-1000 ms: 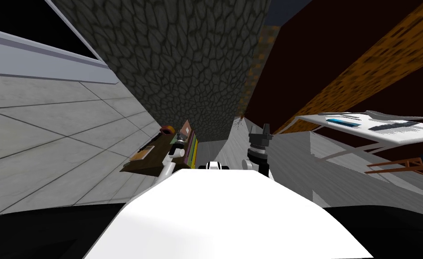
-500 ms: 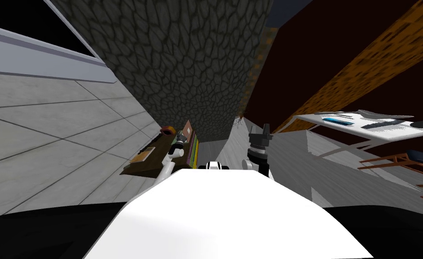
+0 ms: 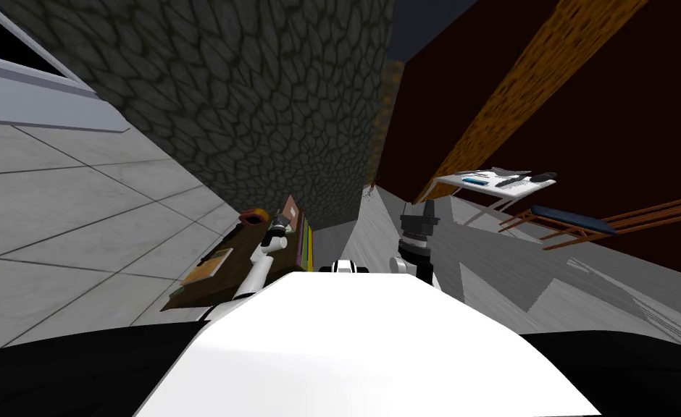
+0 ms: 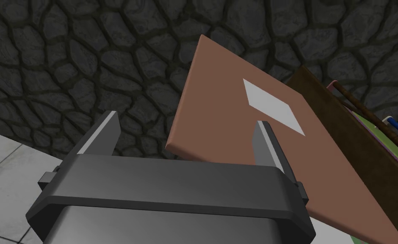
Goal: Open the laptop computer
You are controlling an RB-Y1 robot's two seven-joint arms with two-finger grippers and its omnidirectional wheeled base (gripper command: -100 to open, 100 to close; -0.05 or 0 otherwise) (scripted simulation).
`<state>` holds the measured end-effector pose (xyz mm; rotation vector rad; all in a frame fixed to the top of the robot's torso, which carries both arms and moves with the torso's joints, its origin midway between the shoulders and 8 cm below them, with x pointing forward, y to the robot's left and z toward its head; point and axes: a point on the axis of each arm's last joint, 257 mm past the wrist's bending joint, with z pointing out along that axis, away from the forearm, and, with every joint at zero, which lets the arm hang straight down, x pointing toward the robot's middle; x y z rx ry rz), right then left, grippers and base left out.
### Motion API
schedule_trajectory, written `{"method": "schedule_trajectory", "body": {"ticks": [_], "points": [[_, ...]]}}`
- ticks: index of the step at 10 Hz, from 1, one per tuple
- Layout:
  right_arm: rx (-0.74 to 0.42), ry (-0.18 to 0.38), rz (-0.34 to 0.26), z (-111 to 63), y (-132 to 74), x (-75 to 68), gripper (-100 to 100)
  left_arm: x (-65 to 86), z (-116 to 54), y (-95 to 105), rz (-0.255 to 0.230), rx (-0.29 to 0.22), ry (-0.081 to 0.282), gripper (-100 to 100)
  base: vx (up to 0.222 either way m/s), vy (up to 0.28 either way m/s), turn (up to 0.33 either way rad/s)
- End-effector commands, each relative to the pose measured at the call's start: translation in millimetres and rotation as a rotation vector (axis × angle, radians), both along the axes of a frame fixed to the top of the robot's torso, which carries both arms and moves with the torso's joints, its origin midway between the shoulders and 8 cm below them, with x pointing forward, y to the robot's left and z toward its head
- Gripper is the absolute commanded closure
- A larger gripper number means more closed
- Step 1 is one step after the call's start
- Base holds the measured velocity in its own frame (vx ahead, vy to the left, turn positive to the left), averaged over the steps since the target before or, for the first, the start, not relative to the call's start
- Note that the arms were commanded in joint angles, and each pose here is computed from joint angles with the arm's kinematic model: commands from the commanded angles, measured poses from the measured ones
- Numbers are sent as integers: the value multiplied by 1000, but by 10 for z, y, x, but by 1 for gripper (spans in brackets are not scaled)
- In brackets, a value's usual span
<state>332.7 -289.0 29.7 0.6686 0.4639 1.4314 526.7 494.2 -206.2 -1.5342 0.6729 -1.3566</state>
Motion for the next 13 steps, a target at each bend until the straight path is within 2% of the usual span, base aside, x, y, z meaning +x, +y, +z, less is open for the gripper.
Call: {"method": "schedule_trajectory", "body": {"ticks": [1,2,3,4,6,8,9,10,13], "points": [[0,0,0,-1,-1,-1,0,-92,-266,174,34,-9,45,-100,-7,7,46],[0,0,0,-1,-1,-1,0,-125,-381,214,44,-15,67,-100,14,-10,4],[0,0,0,-1,-1,-1,0,-94,50,564,87,27,-12,-100,-99,9,-344],[0,0,0,0,0,0,0,-96,99,580,90,29,-22,-100,-134,23,-479],[0,0,0,-1,-1,-1,0,-186,-216,698,117,11,39,-100,-46,23,-35],[0,0,0,-1,-1,-1,0,-247,-395,762,133,1,73,-100,8,-9,10],[0,0,0,-1,-1,-1,0,-250,18,1120,182,38,-2,-100,-122,-10,-356],[0,0,0,0,0,0,0,-345,-208,1228,208,22,41,-100,-149,23,-446],[0,0,0,-2,-2,-1,0,-420,-392,1290,225,11,77,-100,-25,13,-25]]}}
